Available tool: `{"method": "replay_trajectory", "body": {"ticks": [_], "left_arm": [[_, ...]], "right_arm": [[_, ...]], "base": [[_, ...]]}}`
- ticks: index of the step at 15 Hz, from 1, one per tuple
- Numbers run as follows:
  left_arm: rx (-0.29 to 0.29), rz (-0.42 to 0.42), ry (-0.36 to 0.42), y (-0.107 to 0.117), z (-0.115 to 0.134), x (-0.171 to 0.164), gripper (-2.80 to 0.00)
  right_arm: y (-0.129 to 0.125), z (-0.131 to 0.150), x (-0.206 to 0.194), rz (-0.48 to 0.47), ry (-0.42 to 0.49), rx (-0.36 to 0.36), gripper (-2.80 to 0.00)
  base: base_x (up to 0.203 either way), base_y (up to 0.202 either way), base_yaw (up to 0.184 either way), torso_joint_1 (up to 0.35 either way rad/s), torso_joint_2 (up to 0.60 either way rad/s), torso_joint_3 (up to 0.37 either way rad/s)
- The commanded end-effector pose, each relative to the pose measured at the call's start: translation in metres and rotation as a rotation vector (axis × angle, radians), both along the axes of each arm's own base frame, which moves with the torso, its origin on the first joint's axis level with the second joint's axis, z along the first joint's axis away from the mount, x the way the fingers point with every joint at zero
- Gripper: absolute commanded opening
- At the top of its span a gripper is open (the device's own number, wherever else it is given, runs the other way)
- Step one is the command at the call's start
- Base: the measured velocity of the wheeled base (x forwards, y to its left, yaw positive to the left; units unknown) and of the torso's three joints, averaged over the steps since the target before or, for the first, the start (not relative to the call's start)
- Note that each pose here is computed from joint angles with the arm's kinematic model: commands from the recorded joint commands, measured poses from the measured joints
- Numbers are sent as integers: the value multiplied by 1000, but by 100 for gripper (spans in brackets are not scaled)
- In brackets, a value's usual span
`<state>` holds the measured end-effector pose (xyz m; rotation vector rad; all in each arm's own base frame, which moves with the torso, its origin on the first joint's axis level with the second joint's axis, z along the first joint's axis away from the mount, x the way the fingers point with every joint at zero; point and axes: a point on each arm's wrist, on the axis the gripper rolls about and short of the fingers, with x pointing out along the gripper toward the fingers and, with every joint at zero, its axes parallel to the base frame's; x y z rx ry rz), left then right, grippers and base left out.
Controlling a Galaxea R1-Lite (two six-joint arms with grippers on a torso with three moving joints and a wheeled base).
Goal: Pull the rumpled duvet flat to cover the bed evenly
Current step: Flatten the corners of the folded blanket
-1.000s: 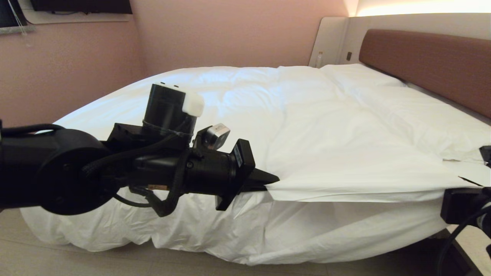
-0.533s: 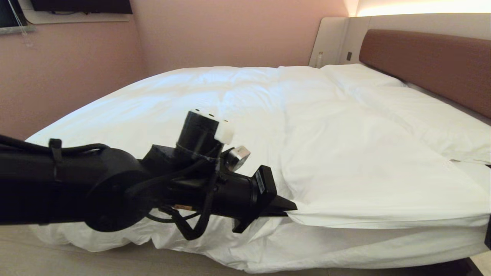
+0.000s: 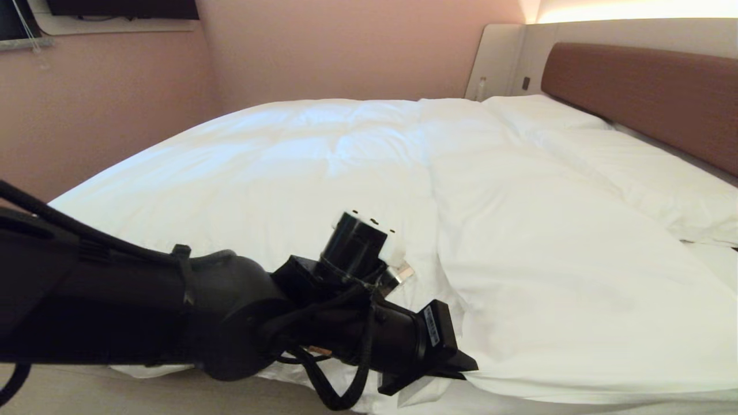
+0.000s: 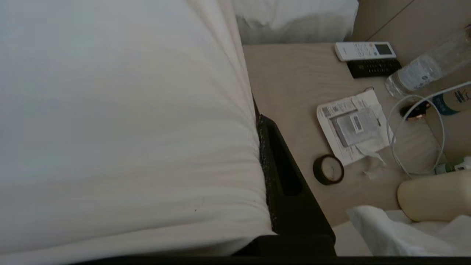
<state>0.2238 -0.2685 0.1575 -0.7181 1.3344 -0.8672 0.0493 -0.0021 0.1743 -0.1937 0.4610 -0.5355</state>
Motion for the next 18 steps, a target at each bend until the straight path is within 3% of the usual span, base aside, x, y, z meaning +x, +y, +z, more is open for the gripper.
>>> {"method": "replay_trajectory", "body": {"ticks": [1,5,15,16,17,18], "left_arm": [[15,-23,20,-7,-7,-5,-280],[37,-56,27,-15,-15,-12,-280],[48,-65,35,-20,-21,-11,-280],[50,-64,35,-21,-22,-11,0],[51,-63,35,-21,-23,-11,0],[59,-44,17,-21,-22,-10,0]], "right_arm": [[-9,-17,-28,-7,192,-49,-280],[-14,-25,-45,-24,232,-55,-280],[-12,-28,-44,17,260,-22,-280],[-12,-27,-43,18,258,-20,-46],[-12,-27,-43,18,256,-20,0],[-12,-26,-43,20,252,-18,0]], "base": [[0,0,0,0,0,0],[0,0,0,0,0,0],[0,0,0,0,0,0],[0,0,0,0,0,0],[0,0,0,0,0,0],[0,0,0,0,0,0]]}}
